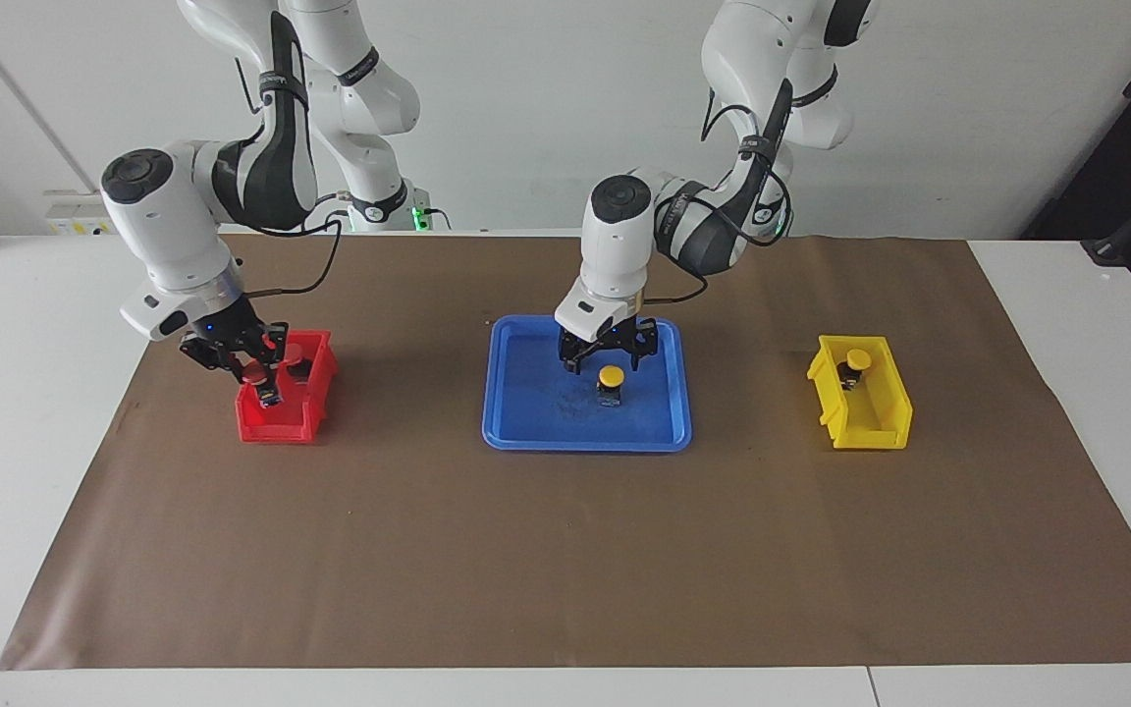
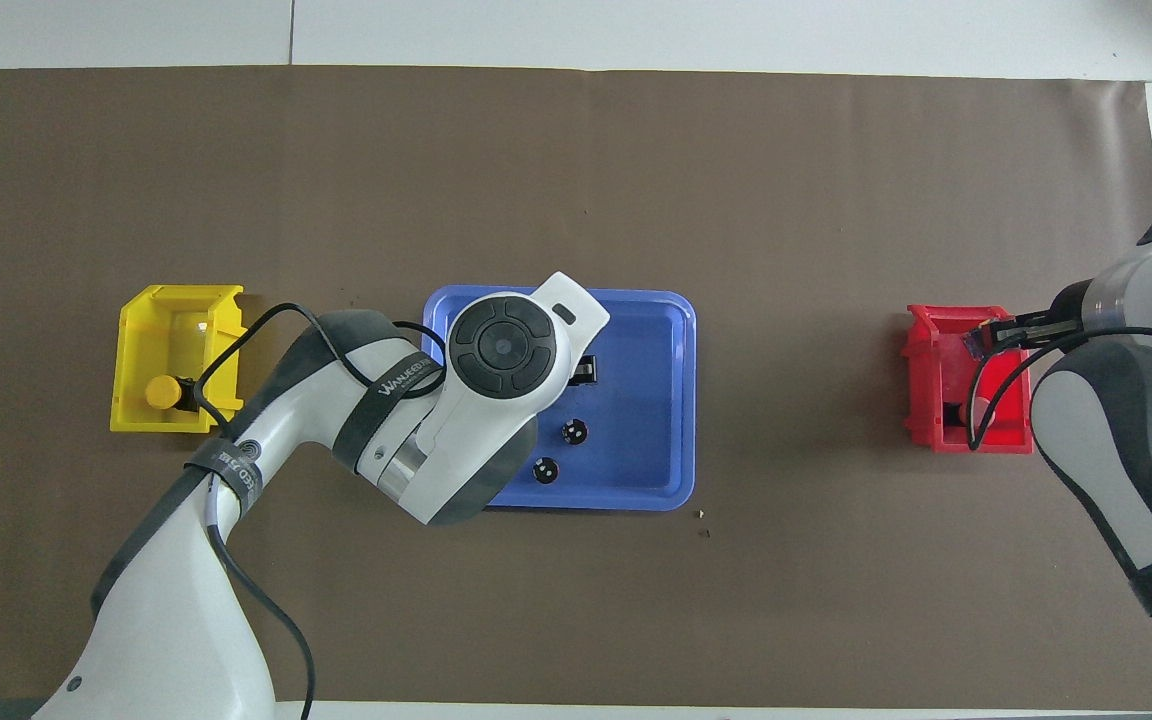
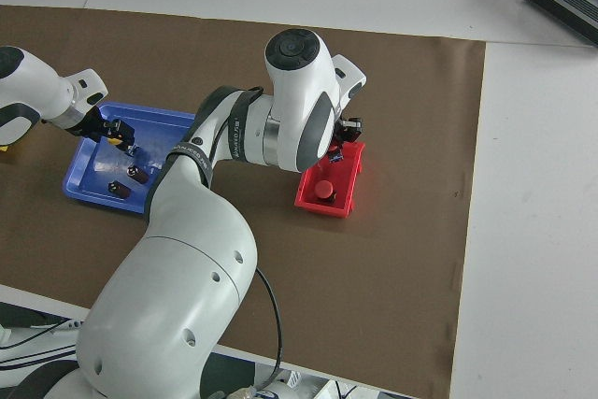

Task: Sort red and yellow buttons by color
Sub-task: 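Carry the red button to the red bin while the left gripper reaches, then drop the yellow button in the yellow bin while the right gripper withdraws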

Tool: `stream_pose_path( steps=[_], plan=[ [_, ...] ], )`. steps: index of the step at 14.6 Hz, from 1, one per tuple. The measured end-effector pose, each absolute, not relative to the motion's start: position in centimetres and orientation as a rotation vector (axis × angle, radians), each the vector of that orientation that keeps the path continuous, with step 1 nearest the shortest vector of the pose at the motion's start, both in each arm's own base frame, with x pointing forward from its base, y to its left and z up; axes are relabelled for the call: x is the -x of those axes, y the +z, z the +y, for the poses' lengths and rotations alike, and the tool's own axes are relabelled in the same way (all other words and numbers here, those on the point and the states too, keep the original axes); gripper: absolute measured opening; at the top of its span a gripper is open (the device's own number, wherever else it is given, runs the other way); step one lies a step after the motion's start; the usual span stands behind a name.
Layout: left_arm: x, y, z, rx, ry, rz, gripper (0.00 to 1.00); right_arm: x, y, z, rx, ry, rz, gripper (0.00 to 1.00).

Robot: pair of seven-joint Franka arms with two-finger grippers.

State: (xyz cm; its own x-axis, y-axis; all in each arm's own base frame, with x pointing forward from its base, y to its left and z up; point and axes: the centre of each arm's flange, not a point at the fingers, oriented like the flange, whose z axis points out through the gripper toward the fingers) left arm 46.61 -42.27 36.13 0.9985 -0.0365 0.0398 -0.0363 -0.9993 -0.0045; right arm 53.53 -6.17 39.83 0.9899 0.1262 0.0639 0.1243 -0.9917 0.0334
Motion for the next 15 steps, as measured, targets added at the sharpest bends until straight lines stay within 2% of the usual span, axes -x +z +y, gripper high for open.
stream_pose_path(
  steps=[2,3,4,6,8,11,12,13,15],
  plan=[
    [-46.8,36.1,-42.1,3.136,-0.065,0.051,0.93,-52.7,37.8,-6.1,-3.102,0.126,0.195,0.41],
    [-46.9,36.1,-42.0,3.136,-0.066,0.047,0.83,-52.4,37.0,-6.1,-3.102,0.126,0.195,0.41],
    [-47.0,36.1,-41.8,3.137,-0.068,0.042,0.67,-52.2,36.5,-6.0,-3.102,0.126,0.196,0.41],
    [-47.3,36.2,-41.6,3.139,-0.072,0.033,0.61,-52.1,36.2,-5.9,-3.102,0.126,0.199,0.41],
    [-47.4,36.2,-41.5,3.142,-0.080,0.031,0.41,-52.2,36.0,-6.1,-3.100,0.142,0.195,0.41],
    [-47.9,36.4,-41.1,3.146,-0.090,0.014,0.41,-52.3,35.7,-6.1,-3.100,0.146,0.195,0.44],
    [-48.6,36.9,-40.3,3.141,-0.084,-0.013,0.41,-52.5,36.1,-6.0,-3.099,0.149,0.198,0.52],
    [-49.6,38.1,-38.8,3.126,-0.061,-0.041,0.41,-52.9,36.9,-6.1,-3.100,0.135,0.198,0.63],
    [-52.2,43.1,-34.4,3.127,-0.012,-0.047,0.41,-54.6,40.6,-6.4,-3.106,0.083,0.194,0.86]
  ],
)
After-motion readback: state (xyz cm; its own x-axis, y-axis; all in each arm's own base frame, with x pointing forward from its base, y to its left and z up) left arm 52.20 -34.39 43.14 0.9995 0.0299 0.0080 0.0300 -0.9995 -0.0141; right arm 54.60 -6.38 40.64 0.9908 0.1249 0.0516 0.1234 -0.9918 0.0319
